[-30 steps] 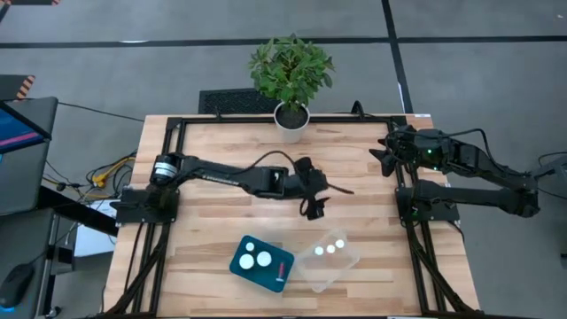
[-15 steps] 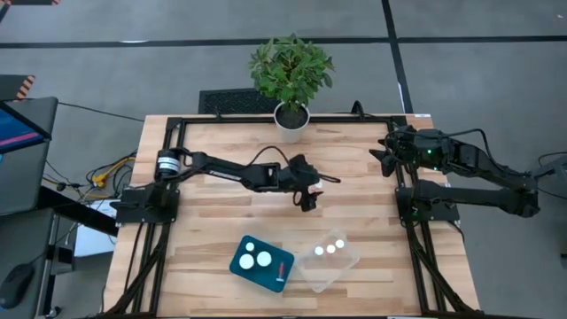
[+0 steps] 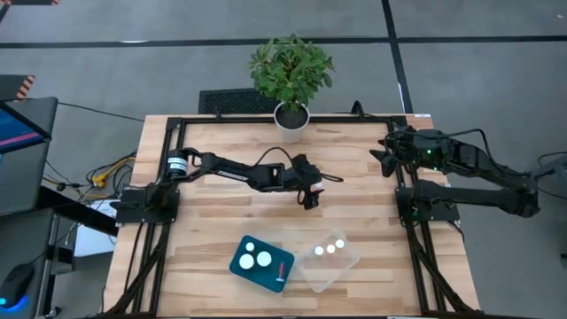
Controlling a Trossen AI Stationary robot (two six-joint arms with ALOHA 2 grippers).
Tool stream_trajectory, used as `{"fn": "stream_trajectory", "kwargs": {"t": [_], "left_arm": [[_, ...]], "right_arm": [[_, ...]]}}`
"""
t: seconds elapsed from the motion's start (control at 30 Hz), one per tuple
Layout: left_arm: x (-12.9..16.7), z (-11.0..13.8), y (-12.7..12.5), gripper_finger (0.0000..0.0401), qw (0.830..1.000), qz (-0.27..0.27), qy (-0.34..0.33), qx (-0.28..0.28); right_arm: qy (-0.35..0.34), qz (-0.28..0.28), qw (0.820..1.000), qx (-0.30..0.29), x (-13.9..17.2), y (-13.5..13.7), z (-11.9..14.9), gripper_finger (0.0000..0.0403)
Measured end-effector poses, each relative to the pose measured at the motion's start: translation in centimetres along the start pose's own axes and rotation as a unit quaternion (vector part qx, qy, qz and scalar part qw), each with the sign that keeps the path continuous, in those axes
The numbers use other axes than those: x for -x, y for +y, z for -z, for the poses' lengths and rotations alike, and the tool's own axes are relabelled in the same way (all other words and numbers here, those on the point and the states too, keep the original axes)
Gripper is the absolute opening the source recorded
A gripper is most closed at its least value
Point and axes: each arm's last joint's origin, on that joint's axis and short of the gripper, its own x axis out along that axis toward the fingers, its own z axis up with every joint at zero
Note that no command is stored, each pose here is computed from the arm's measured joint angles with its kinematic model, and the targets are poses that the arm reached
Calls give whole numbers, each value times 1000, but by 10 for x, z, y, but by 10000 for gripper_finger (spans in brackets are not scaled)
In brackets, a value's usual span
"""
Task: Pick and place medicine bottles into bin by pill shape (circle, oval)
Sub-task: Put the small pink pill bottle into the transparent bin
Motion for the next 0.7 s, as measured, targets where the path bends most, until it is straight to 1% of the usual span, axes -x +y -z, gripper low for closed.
{"fn": "stream_trajectory", "kwargs": {"t": [0.07, 0.2, 0.27, 0.3, 0.43, 0.6, 0.7], "left_arm": [[0, 0, 0, 292, 1000, 7, -1, 3], [-1, 0, -1, 260, 1000, 23, 0, -1], [-6, 4, -2, 246, 1000, 26, 2, 0], [-7, 9, -2, 241, 999, 27, 16, 1], [-14, 17, -4, 227, 999, 26, 29, 8], [-14, 12, -4, 206, 1000, 7, 15, 11], [-14, 11, -4, 192, 1000, 10, 11, 18]], "right_arm": [[0, 0, 1000, 0, 0, 0, 0, 271], [0, 0, 1000, 0, 0, 0, 0, 271], [0, 0, 1000, 0, 0, 0, 0, 271], [0, 0, 1000, 0, 0, 0, 0, 271], [1, 0, 1000, 0, 0, 0, 0, 271], [2, 1, 1000, 0, 0, 0, 0, 271], [2, 1, 1000, 0, 0, 0, 0, 271]]}}
